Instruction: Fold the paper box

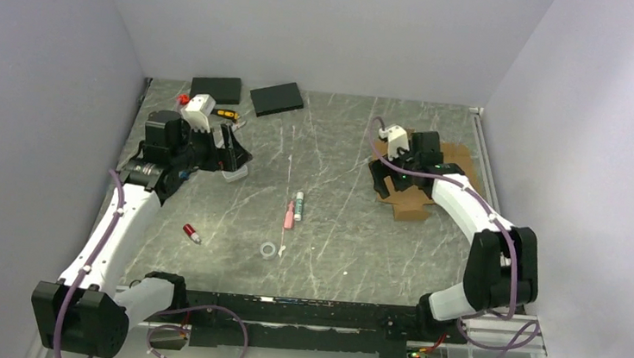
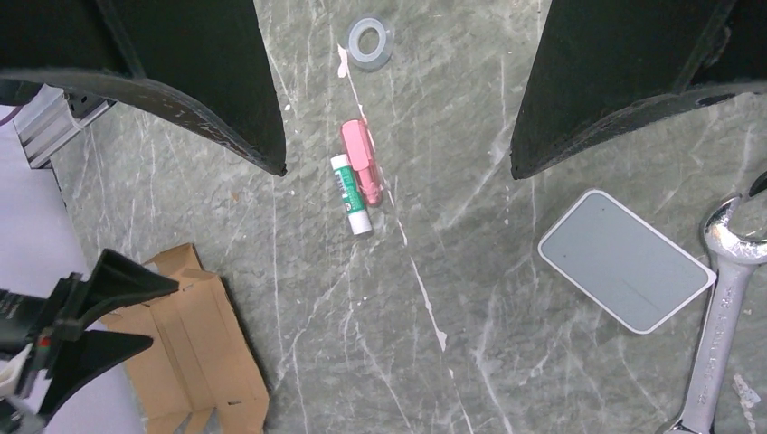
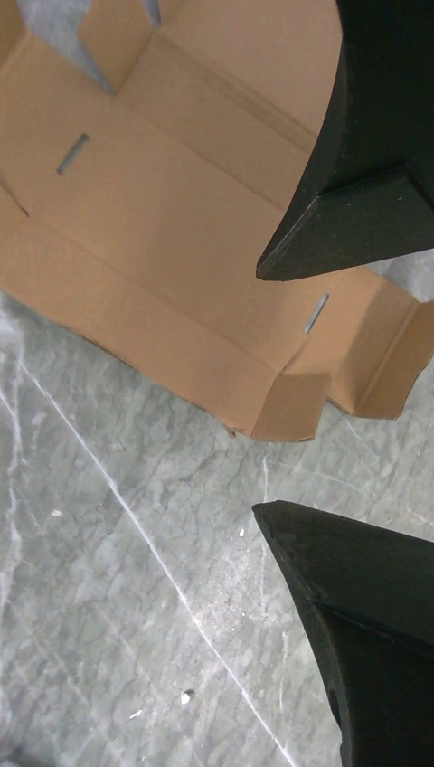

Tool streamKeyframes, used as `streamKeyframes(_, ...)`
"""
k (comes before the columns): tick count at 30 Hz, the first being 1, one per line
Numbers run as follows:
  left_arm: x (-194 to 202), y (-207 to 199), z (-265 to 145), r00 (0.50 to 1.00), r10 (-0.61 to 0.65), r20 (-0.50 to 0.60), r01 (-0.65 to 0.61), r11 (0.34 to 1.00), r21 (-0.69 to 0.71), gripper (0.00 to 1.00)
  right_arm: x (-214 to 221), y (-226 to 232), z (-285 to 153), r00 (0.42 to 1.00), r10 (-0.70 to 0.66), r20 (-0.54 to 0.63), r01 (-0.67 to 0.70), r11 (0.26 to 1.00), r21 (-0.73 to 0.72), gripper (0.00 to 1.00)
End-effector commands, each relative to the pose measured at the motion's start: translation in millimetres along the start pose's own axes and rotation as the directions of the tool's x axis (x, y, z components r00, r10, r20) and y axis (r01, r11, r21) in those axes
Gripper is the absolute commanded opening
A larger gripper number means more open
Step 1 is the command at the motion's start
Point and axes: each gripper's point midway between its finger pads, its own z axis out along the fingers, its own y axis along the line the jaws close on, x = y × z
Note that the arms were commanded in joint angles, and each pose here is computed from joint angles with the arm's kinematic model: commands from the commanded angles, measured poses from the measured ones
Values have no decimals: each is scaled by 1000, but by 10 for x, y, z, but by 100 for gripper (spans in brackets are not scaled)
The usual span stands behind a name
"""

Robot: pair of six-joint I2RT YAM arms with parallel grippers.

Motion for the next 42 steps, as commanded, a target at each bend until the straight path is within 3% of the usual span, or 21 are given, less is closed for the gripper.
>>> streamKeyframes(1, -217, -104, -42, 999, 12, 51, -14, 999, 42, 99, 139, 19, 181, 994, -61, -86, 64, 997, 35, 94)
streamKeyframes(9, -216, -75, -42, 999, 4, 49, -6, 999, 39, 99, 479, 157, 381, 942, -192, -275, 195, 981, -16, 78)
streamKeyframes(17, -220, -87, -39, 999, -1, 46, -2, 999, 53, 99, 590, 101, 419, 904, -265, -336, 289, 957, 21, 60)
streamKeyframes(21, -216, -86, -35, 999, -4, 45, 2, 998, 55, 99, 614, 79, 437, 882, -305, -359, 342, 939, 41, 48)
streamKeyframes(25, -215, -89, -35, 999, -5, 44, 2, 998, 57, 99, 619, 81, 424, 866, -343, -365, 384, 922, 46, 30)
streamKeyframes(32, -180, -137, 1, 999, -36, 28, 33, 994, 103, 99, 571, 357, 363, 835, -462, -300, 465, 883, -64, 0)
streamKeyframes(38, -54, -300, 172, 984, -153, -93, 172, 950, 261, 99, 435, 855, 96, 811, -576, -104, 537, 803, -258, 0)
streamKeyframes(42, 114, -403, 333, 928, -287, -239, 353, 882, 312, 99, 423, 1176, -123, 797, -603, 16, 559, 728, -396, 0)
